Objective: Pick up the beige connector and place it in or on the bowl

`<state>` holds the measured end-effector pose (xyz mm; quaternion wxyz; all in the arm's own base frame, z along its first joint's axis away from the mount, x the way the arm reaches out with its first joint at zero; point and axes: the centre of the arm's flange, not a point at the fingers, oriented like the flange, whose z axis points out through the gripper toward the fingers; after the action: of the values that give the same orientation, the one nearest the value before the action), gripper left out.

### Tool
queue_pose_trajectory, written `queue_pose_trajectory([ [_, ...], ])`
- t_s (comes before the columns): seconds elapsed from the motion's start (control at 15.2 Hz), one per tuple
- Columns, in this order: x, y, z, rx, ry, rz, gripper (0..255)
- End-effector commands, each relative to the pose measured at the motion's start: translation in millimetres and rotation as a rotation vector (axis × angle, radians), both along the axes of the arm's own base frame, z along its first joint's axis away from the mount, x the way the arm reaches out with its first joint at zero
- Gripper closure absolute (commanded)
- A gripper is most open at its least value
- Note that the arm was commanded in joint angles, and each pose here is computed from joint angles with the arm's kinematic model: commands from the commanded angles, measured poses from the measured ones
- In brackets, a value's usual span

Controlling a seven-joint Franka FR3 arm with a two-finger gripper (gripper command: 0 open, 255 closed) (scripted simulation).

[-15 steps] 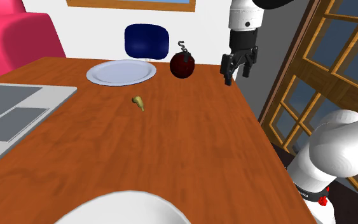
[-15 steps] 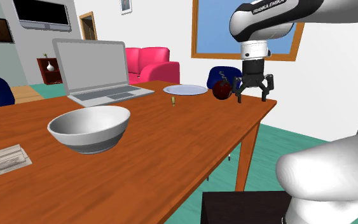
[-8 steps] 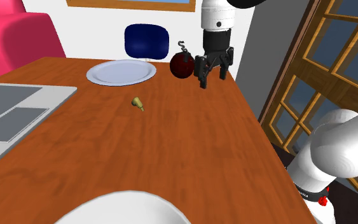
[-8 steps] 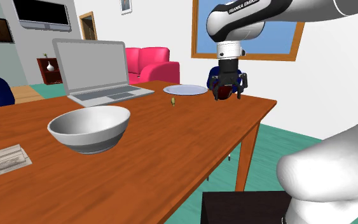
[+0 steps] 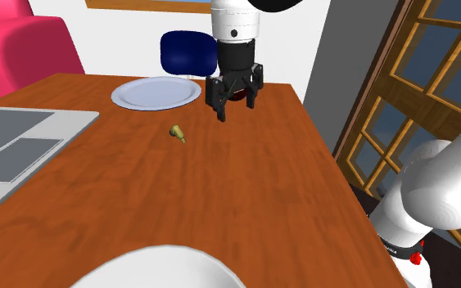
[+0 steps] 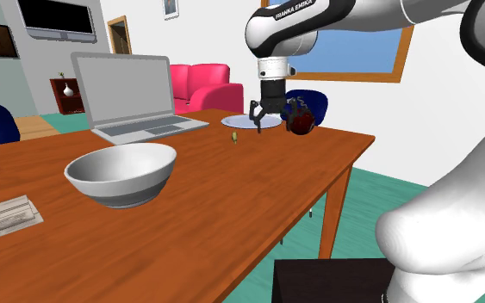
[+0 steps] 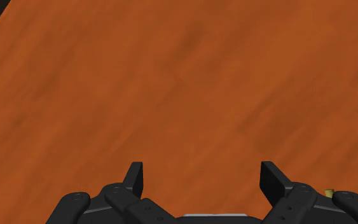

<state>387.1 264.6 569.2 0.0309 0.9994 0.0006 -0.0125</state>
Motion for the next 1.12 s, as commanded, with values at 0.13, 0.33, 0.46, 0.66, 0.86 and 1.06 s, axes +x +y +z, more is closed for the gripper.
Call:
queue_pose_trajectory([
  [0.13,12,49,1,0.008,-0.018,0.024,0],
  [0.33,20,86,2,0.013,-0.031,0.042,0],
  [0.46,26,111,3,0.017,-0.039,0.054,0],
  [0.66,28,123,-1,0.019,-0.044,0.061,0],
  [0.86,29,123,-17,0.019,-0.044,0.061,0],
  [1.06,29,122,-36,0.019,-0.044,0.061,0],
])
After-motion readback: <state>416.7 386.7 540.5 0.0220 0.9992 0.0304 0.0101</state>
